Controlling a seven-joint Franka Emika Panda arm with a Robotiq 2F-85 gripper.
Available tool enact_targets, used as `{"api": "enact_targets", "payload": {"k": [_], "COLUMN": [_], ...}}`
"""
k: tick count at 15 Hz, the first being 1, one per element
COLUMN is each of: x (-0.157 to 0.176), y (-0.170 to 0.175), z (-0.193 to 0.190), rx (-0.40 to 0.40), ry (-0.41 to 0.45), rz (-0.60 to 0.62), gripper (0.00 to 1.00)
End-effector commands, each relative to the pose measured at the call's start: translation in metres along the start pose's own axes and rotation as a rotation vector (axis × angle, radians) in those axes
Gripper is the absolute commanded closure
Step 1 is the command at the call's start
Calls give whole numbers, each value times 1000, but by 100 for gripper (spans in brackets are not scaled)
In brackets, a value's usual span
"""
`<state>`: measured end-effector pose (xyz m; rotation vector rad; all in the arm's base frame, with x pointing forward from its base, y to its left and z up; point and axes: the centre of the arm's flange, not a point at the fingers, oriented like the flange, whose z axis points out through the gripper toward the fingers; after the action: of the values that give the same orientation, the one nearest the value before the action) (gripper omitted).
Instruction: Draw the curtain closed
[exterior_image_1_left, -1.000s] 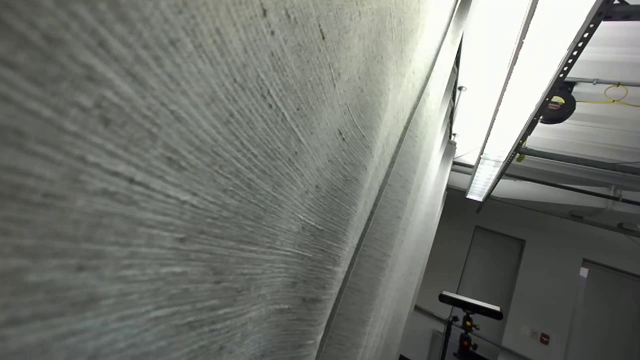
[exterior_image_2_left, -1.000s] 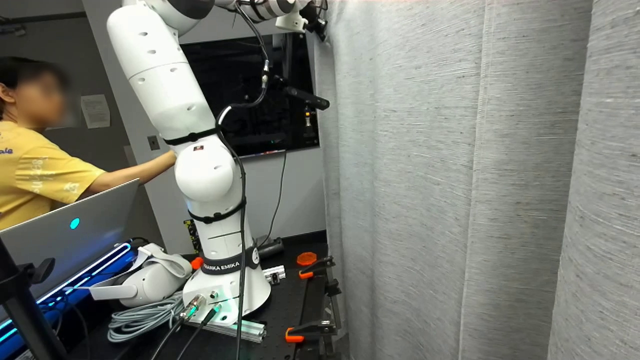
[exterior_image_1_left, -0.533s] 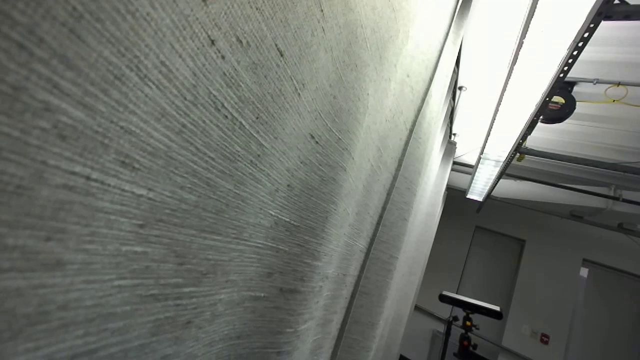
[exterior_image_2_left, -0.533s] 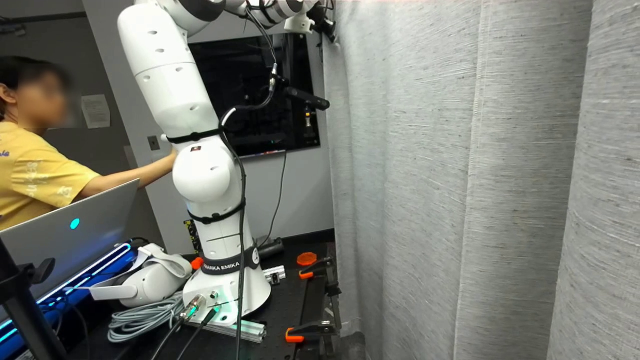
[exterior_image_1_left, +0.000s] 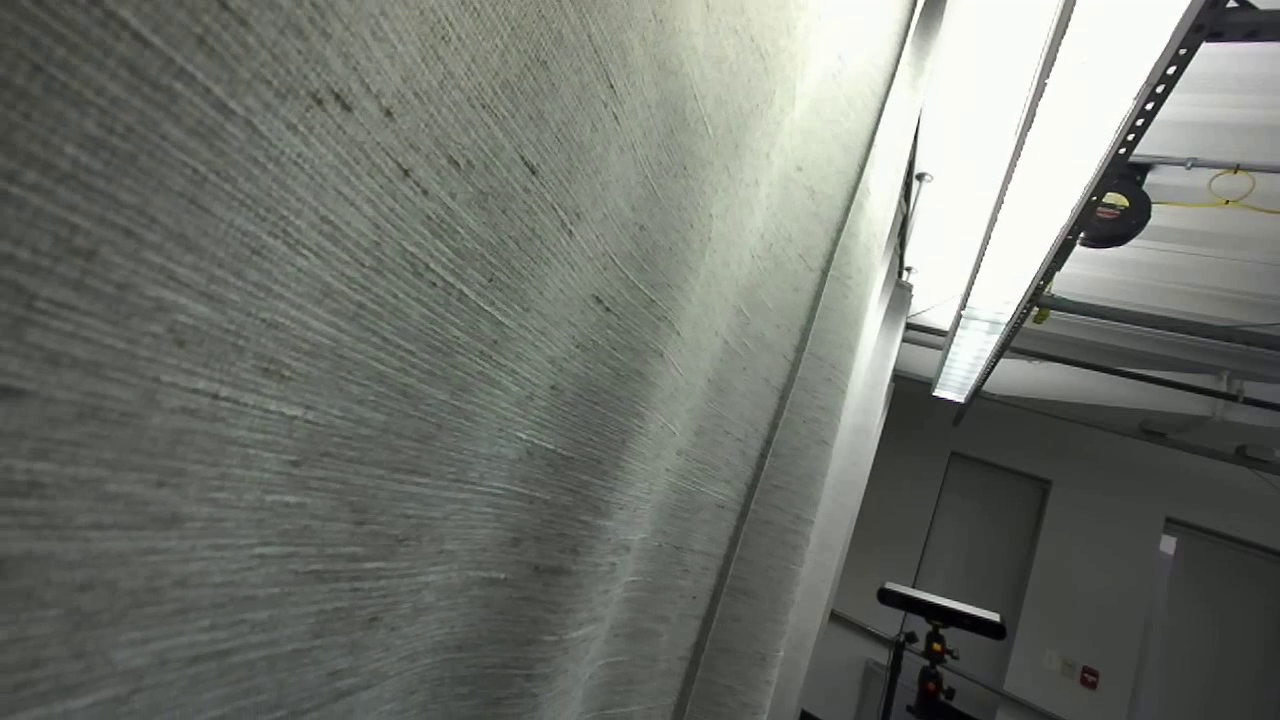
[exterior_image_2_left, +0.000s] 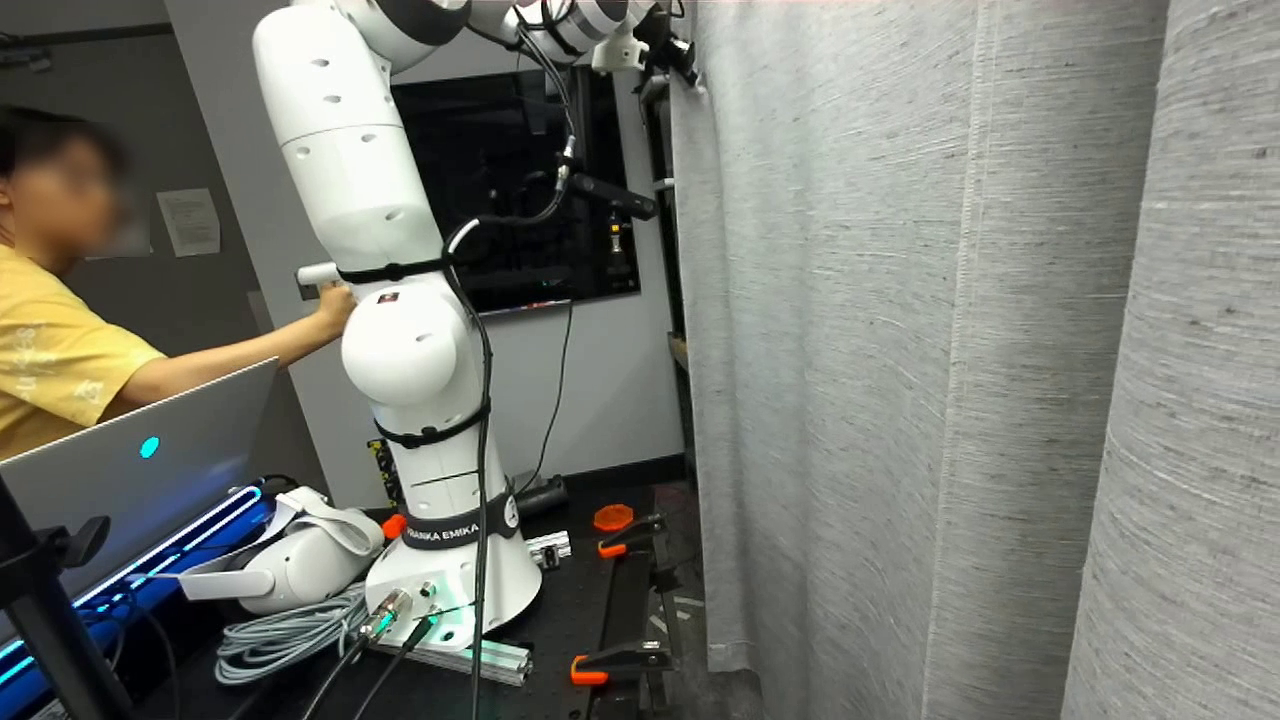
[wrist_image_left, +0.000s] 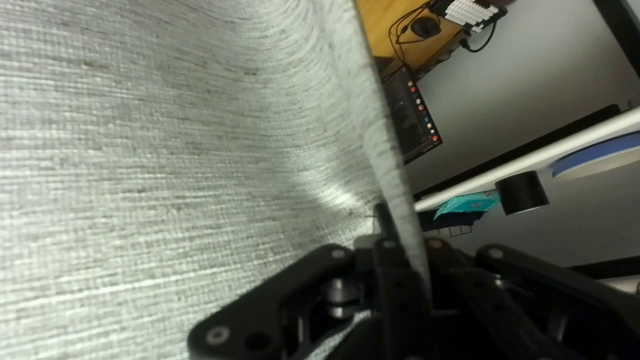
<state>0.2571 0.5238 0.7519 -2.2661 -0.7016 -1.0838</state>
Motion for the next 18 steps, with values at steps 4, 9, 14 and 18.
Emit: {"api": "enact_targets", "payload": {"k": [4, 9, 14, 18], "x": [-37, -36, 7, 8], "y": [-3, -3, 6, 6], "z": [72, 77, 18, 19], "rx": [-56, -51, -46, -43], "ry": [-130, -117, 34, 34], "rz": [1, -13, -17, -16], "gripper": [100, 100, 98, 98]}}
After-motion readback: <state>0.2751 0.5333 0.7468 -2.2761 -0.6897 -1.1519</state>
